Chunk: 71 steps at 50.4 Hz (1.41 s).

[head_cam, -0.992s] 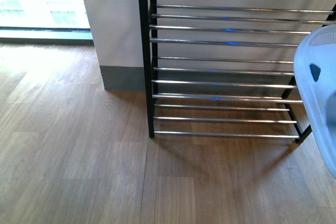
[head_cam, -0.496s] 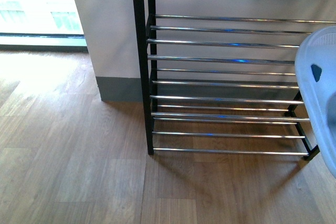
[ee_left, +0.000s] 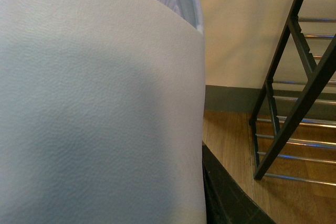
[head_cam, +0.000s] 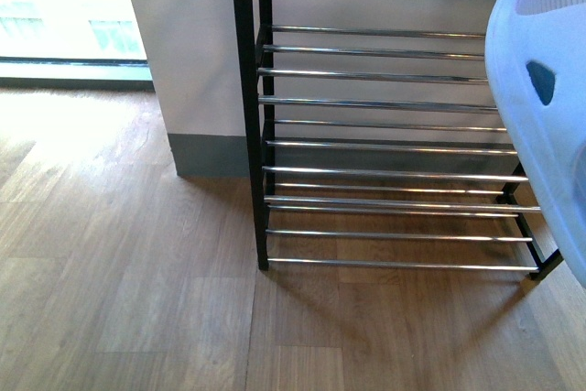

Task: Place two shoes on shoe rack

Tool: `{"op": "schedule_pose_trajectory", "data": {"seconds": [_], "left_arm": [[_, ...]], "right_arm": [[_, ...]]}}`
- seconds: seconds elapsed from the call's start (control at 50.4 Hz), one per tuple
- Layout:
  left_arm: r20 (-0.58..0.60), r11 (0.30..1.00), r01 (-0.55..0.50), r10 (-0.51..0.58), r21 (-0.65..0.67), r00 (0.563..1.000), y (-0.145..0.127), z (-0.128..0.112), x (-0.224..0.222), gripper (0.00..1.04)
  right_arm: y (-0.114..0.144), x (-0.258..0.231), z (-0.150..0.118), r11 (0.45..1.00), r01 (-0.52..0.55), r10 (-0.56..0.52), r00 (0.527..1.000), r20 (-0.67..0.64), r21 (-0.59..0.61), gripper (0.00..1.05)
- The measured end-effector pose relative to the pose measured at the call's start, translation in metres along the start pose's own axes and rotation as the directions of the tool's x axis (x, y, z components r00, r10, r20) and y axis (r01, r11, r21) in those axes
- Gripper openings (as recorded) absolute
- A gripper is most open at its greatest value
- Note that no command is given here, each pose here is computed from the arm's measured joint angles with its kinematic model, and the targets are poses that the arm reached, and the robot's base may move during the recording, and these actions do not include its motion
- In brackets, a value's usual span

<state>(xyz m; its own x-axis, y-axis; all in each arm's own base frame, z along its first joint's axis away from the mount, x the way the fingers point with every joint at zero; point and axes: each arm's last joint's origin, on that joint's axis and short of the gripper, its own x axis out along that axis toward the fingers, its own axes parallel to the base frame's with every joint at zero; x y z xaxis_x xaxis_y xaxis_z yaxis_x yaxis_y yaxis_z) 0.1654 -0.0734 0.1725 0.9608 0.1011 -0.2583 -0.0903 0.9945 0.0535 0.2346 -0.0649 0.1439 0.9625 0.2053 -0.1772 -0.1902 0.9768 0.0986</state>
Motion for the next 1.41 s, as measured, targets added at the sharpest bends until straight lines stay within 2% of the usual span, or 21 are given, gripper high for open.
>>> {"op": "schedule_pose_trajectory", "data": {"seconds": [0.318,0.456,0.734,0.873,1.151,1.409], "left_arm": [[0.0,1.0,0.001,-0.001,0.0,1.0,0.0,0.0,0.0,0.02],[0.0,1.0,0.001,-0.001,0.0,1.0,0.0,0.0,0.0,0.02],[0.0,1.0,0.001,-0.001,0.0,1.0,0.0,0.0,0.0,0.02],[0.0,1.0,0.001,-0.001,0.0,1.0,0.0,0.0,0.0,0.02],[0.0,1.0,0.001,-0.001,0.0,1.0,0.0,0.0,0.0,0.02],[0.0,1.0,0.001,-0.001,0.0,1.0,0.0,0.0,0.0,0.02]], "right_arm": [[0.01,-0.017,0.039,0.981,-0.195,0.195,0.98,-0.049,-0.004,0.01],[0.013,-0.022,0.058,0.975,-0.222,0.222,0.975,-0.011,-0.023,0.01],[0.017,-0.003,0.102,0.989,-0.147,0.146,0.986,0.079,0.008,0.01],[0.031,0.039,0.126,0.997,-0.074,0.071,0.993,0.092,0.029,0.01],[0.059,0.096,0.15,1.0,-0.022,0.022,1.0,0.019,0.008,0.01],[0.068,0.137,0.179,0.996,0.08,-0.083,0.994,-0.072,-0.043,0.01]]}}
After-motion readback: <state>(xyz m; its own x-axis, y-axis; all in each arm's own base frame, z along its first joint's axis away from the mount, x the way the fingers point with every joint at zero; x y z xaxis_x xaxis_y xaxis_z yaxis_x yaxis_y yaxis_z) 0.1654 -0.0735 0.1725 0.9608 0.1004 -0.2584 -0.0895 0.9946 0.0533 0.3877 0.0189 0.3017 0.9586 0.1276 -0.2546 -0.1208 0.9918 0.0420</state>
